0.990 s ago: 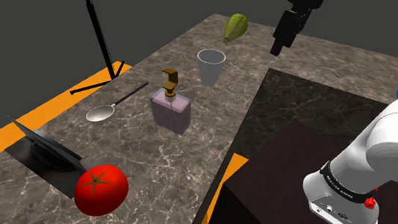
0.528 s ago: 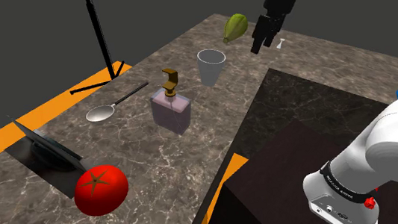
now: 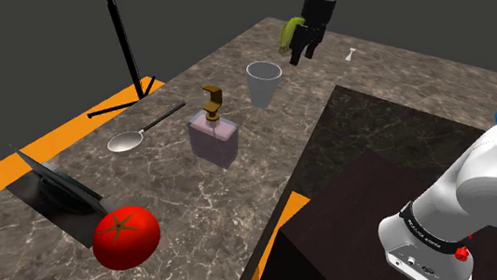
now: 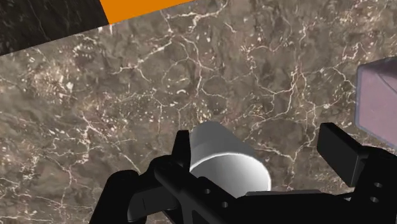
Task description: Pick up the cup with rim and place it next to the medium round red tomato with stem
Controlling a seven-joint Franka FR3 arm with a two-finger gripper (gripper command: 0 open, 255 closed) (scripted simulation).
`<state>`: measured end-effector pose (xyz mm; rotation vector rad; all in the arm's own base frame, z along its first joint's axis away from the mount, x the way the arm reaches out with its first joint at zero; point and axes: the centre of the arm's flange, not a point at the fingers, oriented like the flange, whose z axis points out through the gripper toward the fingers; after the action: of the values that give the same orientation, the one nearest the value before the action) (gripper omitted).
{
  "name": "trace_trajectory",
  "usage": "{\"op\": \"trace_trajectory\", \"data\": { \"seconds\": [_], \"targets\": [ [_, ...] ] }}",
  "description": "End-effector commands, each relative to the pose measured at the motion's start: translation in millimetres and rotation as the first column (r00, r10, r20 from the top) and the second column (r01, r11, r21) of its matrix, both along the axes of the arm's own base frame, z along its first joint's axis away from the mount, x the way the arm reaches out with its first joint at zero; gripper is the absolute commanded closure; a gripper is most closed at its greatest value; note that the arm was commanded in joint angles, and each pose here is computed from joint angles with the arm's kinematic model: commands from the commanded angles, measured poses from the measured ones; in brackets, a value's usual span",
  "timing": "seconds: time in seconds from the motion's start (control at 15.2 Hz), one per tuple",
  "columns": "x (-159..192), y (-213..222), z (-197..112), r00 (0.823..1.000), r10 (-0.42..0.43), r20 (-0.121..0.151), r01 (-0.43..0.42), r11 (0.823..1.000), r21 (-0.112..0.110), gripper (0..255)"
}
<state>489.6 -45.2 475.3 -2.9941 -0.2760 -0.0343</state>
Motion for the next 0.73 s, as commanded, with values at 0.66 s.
{"op": "trace_trajectory", "data": {
  "seconds": [0.66],
  "targets": [
    [139.4,-45.0,-70.8,0.999,0.031,-0.011,-0.031,0.999,0.025,0]
  ]
}}
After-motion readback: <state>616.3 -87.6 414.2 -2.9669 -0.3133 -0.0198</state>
